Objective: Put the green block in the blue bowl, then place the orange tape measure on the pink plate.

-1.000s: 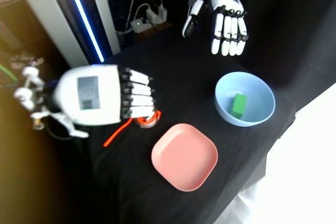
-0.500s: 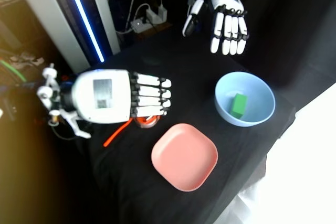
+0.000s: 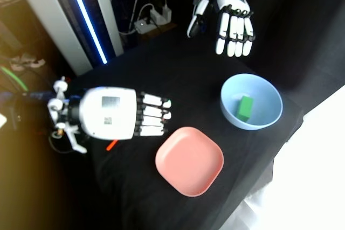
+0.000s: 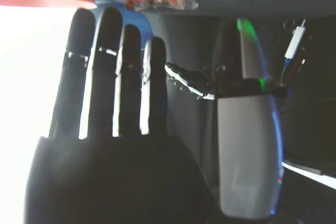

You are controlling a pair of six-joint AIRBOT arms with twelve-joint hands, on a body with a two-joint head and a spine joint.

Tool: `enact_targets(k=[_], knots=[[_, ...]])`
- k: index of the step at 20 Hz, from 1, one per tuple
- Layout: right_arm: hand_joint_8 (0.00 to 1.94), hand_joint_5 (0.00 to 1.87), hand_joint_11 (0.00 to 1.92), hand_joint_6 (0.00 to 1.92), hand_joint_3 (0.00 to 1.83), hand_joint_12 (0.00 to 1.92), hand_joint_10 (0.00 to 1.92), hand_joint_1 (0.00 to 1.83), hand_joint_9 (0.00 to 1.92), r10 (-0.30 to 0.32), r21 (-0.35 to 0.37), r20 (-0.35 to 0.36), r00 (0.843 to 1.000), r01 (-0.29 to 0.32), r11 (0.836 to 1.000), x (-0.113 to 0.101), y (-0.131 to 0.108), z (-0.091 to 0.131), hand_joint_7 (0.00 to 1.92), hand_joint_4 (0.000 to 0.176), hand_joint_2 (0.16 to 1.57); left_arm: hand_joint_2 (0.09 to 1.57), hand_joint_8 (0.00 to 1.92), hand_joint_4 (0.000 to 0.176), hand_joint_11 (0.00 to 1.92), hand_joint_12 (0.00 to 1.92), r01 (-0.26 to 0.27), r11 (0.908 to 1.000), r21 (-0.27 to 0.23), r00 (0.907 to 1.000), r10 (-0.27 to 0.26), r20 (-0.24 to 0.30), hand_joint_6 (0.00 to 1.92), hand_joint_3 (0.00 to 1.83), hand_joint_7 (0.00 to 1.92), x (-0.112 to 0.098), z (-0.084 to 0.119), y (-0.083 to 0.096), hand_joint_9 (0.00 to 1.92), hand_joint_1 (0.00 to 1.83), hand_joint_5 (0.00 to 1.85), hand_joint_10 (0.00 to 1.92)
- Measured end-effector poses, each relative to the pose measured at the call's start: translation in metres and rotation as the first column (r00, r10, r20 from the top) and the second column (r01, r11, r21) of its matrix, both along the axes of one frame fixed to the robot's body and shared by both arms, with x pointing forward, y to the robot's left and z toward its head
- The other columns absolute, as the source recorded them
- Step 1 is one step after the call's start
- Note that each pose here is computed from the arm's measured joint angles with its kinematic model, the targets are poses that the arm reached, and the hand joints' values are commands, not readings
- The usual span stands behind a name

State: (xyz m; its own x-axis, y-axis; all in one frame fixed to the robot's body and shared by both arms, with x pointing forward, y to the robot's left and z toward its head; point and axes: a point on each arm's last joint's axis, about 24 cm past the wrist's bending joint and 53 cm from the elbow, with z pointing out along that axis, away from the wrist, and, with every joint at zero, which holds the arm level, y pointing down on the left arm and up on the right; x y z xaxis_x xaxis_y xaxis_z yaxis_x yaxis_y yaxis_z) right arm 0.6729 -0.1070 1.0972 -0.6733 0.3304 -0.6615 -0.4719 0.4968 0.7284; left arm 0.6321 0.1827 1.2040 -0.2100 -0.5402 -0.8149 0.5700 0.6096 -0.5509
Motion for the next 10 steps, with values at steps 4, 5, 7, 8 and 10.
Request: enact_targets(k=[4, 5, 7, 8, 10], knots=[[0.03, 0.65, 0.49, 0.00, 0.00, 1.25, 0.89, 0.96, 0.52, 0.004, -0.007, -0.006, 1.000, -0.004, 1.000, -0.0003, 0.0042, -0.0049, 0.70, 0.034, 1.00, 0.90, 0.00, 0.039, 0.00, 0.45, 0.002, 1.0000, -0.007, 1.0000, -0.002, -0.001, 0.00, 0.00, 0.34, -0.0003, 0.0007, 0.0001, 0.27, 0.77, 0.40, 0.00], [0.01, 0.59, 0.45, 0.00, 0.00, 1.22, 0.86, 0.94, 0.49, 0.003, -0.007, -0.007, 1.000, -0.003, 1.000, 0.0003, 0.0045, -0.0056, 0.65, 0.067, 0.98, 0.90, 0.00, 0.034, 0.00, 0.45, 0.002, 1.0000, -0.008, 1.0000, -0.002, -0.001, 0.00, 0.00, 0.34, -0.0003, 0.0009, 0.0000, 0.27, 0.77, 0.40, 0.01], [0.00, 0.54, 0.31, 0.00, 0.00, 1.11, 0.67, 0.96, 0.44, 0.001, -0.012, -0.009, 1.000, -0.001, 1.000, 0.0008, 0.0049, -0.0075, 0.56, 0.102, 0.92, 0.90, 0.00, 0.037, 0.00, 0.40, 0.002, 1.0000, -0.009, 1.0000, -0.002, -0.001, 0.00, 0.00, 0.34, -0.0003, 0.0009, 0.0001, 0.26, 0.77, 0.40, 0.00], [0.00, 0.54, 0.26, 0.00, 0.00, 1.09, 0.56, 0.94, 0.45, 0.000, -0.017, -0.010, 1.000, 0.000, 1.000, 0.0012, 0.0050, -0.0089, 0.54, 0.104, 0.92, 0.90, 0.00, 0.035, 0.00, 0.45, 0.002, 1.0000, -0.009, 1.0000, -0.002, -0.001, 0.00, 0.00, 0.35, -0.0003, 0.0009, 0.0001, 0.27, 0.76, 0.41, 0.00], [0.00, 0.53, 0.22, 0.00, 0.00, 1.08, 0.54, 0.93, 0.44, 0.001, -0.022, -0.013, 1.000, -0.001, 1.000, 0.0018, 0.0073, -0.0123, 0.53, 0.104, 0.92, 0.90, 0.00, 0.041, 0.00, 0.42, 0.002, 1.0000, -0.009, 1.0000, -0.002, -0.001, 0.00, 0.00, 0.36, -0.0003, 0.0008, -0.0001, 0.27, 0.75, 0.41, 0.00]])
